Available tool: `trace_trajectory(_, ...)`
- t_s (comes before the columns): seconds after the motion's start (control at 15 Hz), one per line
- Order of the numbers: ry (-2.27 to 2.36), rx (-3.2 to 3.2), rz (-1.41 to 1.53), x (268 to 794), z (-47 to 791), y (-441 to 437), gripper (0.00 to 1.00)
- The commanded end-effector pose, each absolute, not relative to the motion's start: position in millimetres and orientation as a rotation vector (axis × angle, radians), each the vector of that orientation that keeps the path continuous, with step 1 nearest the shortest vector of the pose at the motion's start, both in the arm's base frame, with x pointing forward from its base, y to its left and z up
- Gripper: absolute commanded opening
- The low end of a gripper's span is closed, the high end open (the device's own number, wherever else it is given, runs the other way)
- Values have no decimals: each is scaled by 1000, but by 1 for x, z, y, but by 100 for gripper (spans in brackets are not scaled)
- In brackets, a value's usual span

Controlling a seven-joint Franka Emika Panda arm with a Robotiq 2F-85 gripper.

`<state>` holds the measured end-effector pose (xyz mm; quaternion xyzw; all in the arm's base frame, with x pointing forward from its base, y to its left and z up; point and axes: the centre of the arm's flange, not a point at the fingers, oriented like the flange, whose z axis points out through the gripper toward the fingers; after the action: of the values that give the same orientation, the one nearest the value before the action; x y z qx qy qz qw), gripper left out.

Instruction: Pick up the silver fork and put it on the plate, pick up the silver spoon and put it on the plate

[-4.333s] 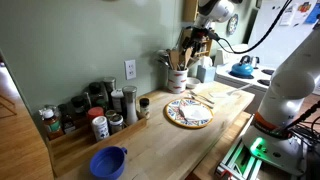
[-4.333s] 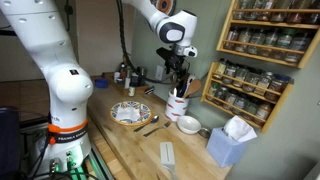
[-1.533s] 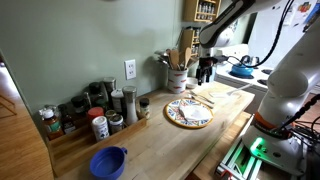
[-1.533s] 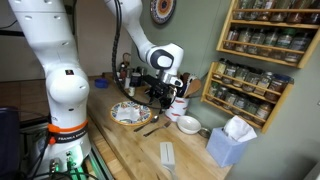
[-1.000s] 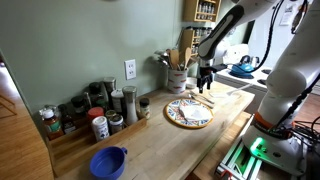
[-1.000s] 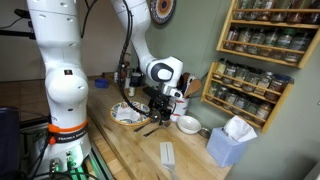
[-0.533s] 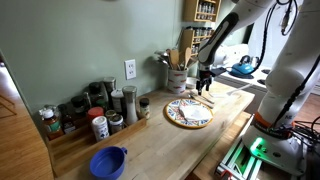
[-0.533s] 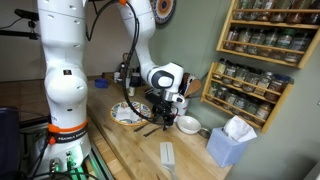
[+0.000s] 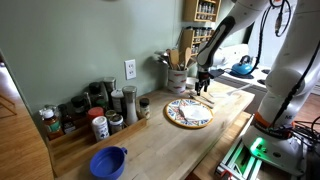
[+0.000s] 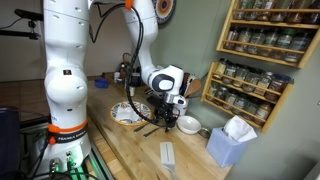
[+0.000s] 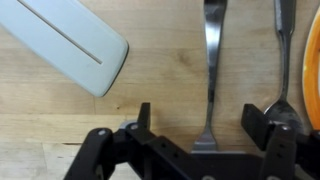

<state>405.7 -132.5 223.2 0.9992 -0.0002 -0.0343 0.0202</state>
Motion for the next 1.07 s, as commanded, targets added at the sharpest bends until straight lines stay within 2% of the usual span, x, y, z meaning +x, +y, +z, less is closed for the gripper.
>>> trace_trajectory(0.0, 35, 3101, -87, 410, 215, -139, 64)
trace_trajectory(0.13, 48, 3102, -80, 412, 213, -140, 58)
trace_trajectory(0.2, 53, 3103, -76, 412, 213, -140, 52)
trace_trajectory(0.33, 70, 3107, -76, 414, 211, -140, 48)
trace_trajectory(0.4, 76, 3110, -77, 414, 211, -140, 40)
trace_trajectory(0.47, 88, 3115, -74, 415, 211, -140, 43)
trace_trajectory(0.53, 102, 3125, -70, 415, 210, -140, 40)
trace_trajectory(0.67, 124, 3136, -66, 416, 210, -140, 42)
trace_trajectory(0.87, 146, 3152, -63, 417, 208, -139, 34)
trace_trajectory(1.0, 158, 3159, -62, 417, 207, -139, 19)
